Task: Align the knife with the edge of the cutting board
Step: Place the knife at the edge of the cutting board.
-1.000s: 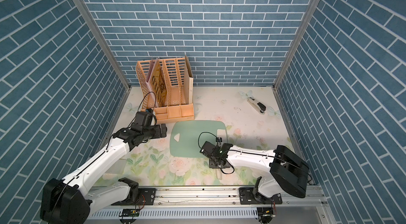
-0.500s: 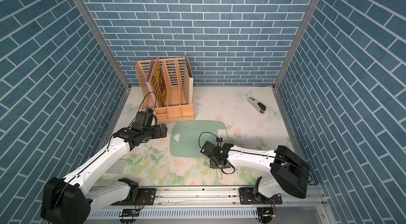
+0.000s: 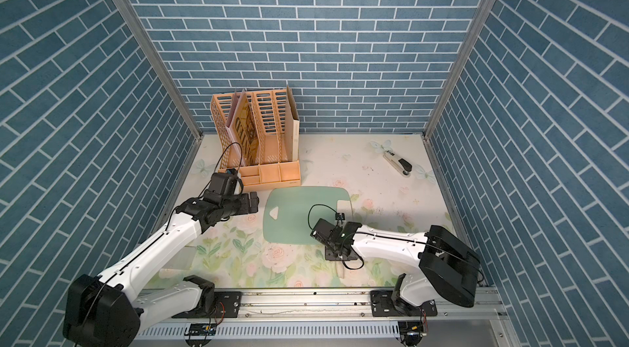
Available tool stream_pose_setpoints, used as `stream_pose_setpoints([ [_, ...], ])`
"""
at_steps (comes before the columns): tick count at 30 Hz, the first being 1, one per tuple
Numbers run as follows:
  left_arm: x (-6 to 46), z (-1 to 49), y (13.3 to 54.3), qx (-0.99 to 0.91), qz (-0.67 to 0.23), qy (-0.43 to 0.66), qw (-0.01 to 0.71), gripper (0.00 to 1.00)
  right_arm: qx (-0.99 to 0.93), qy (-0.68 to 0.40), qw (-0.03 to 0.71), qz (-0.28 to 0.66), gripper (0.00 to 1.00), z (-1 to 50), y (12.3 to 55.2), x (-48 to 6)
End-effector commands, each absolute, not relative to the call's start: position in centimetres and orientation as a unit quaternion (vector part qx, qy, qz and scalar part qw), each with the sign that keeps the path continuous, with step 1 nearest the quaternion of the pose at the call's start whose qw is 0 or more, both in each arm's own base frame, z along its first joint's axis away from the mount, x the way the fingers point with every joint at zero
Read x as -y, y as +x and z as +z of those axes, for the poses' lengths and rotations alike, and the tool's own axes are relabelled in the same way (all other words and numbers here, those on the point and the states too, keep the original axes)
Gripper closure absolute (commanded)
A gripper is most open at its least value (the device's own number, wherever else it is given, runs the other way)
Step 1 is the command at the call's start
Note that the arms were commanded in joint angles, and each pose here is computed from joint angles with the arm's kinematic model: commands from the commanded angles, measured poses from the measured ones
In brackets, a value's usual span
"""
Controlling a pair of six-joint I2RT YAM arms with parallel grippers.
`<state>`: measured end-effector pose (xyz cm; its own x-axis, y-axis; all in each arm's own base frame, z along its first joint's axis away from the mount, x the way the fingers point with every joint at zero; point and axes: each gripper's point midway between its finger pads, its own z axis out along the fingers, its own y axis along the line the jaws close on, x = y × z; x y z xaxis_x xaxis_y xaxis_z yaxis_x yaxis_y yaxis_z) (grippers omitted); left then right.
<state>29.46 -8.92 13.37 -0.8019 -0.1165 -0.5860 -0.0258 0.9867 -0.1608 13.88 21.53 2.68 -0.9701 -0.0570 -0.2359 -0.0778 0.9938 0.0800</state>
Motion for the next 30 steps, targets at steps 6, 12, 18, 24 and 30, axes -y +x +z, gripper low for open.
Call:
stream_pose_setpoints([
  [6,8.52,13.11,29.42,-0.947,-0.066,-0.041,0.313,0.00,-0.992,-0.035,0.117,0.032,0.89,2.60,13.91,-20.95],
  [12,8.53,13.11,29.43,-0.947,-0.066,-0.041,0.313,0.00,-0.992,-0.031,0.119,0.032,0.90,2.63,13.98,-20.91],
  [18,8.54,12.99,29.46,-0.947,-0.065,-0.041,0.311,0.00,-0.992,-0.031,0.120,0.031,0.90,2.60,14.06,-20.95],
  [24,8.52,12.95,29.41,-0.947,-0.065,-0.041,0.310,0.00,-0.992,-0.030,0.120,0.031,0.90,2.51,14.12,-20.85],
  [30,8.54,13.00,29.45,-0.947,-0.065,-0.041,0.311,0.00,-0.992,-0.030,0.120,0.032,0.90,2.47,14.12,-20.84],
])
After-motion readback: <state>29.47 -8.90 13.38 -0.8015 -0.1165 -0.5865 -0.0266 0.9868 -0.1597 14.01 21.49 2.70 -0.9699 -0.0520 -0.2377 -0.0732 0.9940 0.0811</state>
